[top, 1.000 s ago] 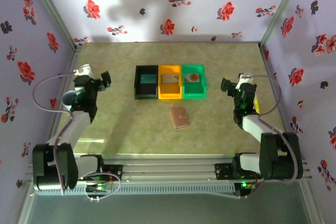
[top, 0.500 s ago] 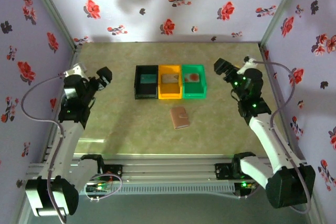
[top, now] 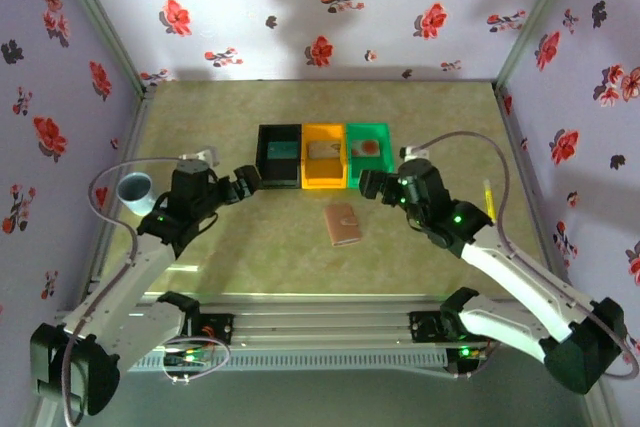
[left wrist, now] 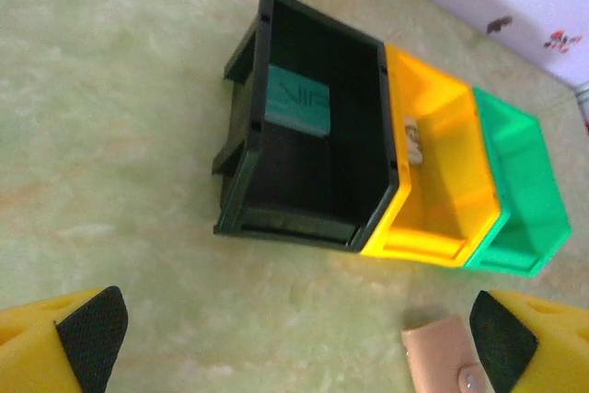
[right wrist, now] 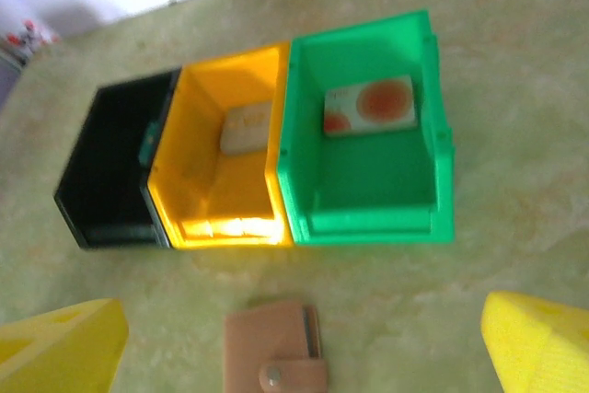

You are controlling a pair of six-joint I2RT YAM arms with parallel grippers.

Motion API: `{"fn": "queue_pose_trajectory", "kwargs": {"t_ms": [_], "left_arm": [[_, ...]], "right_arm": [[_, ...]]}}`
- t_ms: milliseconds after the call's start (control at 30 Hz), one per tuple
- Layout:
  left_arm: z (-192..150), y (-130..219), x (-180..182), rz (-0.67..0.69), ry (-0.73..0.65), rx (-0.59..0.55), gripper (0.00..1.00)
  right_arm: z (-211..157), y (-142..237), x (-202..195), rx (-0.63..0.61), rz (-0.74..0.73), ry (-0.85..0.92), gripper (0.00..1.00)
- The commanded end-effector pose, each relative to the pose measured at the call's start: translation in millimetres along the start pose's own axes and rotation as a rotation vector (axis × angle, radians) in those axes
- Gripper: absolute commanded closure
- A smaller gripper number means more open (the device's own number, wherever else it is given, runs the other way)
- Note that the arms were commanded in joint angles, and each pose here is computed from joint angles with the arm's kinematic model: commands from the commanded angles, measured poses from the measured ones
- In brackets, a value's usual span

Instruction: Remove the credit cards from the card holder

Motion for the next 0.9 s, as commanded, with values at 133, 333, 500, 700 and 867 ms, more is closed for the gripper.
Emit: {"fn": "queue_pose_trajectory", "kwargs": {"t_ms": [133,333,500,700,867], "left_arm": [[-37.3,-11.2,7.7,0.1,-0.002,0.105,0.0],[-59.3,-18.4,6.7,0.106,0.003,0.162,0.0],[-69.4,-19.8,3.0,0.117,-0.028,0.172,0.0],[-82.7,-24.7,4.0,0.115,-0.006,0.183,0.0],[-89.8,-27.6,5.8,0.118,0.007,0.192,0.0]], "right_arm": [[-50.4,-14.3,3.6,0.132,-0.113,0.073,0.06],[-73.1,-28.6,14.1,0.213,-0.125,0.104,0.15],[-88.4,-44.4,21.5,0.282,-0.14,0.142,0.23],[-100.8,-63.3,30.4,0.32,-0.157,0.168,0.32],[-106.2,-76.5,36.5,0.358,-0.187,0.201,0.37]]}}
Point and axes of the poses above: each hand's point on the last joint's axis, 136 mm out from that joint toward the fingers, its own y axis back along the fingers, its own x axis along the line the jaws close on, z = x × y, the point moved 7 cm from there along y, back along the fingers
